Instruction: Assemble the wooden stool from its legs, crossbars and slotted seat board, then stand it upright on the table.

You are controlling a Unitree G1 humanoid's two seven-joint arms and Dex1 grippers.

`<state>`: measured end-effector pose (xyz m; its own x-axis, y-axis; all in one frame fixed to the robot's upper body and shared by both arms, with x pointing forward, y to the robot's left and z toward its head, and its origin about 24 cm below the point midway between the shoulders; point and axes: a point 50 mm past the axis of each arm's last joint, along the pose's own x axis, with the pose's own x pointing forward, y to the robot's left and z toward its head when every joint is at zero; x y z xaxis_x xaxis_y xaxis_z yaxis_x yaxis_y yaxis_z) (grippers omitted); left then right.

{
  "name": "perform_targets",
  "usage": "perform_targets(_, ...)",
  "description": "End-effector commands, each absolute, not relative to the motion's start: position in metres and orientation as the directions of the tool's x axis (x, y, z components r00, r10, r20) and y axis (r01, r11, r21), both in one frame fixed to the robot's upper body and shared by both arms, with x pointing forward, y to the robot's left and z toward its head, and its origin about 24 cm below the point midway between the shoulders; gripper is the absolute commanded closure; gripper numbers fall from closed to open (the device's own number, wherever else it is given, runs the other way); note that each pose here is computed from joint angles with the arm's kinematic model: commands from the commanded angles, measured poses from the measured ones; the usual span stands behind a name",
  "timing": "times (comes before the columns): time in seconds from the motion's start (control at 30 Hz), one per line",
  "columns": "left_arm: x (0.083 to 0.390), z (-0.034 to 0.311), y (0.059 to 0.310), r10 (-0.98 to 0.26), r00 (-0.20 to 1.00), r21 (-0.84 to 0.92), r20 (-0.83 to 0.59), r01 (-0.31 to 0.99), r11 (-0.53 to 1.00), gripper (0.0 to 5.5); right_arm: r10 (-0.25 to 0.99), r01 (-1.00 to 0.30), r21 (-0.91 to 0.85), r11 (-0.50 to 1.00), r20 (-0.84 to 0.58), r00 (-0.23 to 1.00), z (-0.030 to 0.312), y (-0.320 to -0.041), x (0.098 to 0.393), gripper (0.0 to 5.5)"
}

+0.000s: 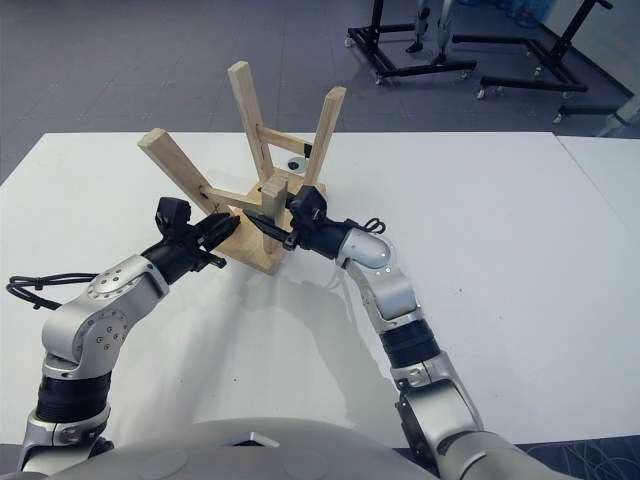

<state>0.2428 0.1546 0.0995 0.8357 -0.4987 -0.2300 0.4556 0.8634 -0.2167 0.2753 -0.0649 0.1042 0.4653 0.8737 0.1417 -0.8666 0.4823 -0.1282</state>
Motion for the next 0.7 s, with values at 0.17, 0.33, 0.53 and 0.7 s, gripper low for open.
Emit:
perform_targets(0.17,0.256,0.141,0.161,-0.489,0.865,-0.208,-0.118,0.46,0.863,4.33,0.847,-0.845,-0.097,0.526,0.147,0.51,0.09,-0.079,0.272,3.43)
perform_targets(0.33,0.256,0.157,0.154,-0.512,0.855,-0.183,-0.084,0.492,0.851,4.33,0.852,-0.843,-0.127,0.523,0.124,0.509,0.086,-0.078,0.272,3.43)
perform_targets(0.53,0.255,0.17,0.148,-0.527,0.848,-0.164,-0.063,0.512,0.843,4.33,0.852,-0.835,-0.171,0.524,0.11,0.512,0.086,-0.079,0.271,3.43)
perform_targets(0.7,0.251,0.162,0.141,-0.547,0.831,-0.122,-0.101,0.536,0.836,4.33,0.842,-0.824,-0.173,0.54,0.11,0.529,0.084,-0.08,0.271,3.43)
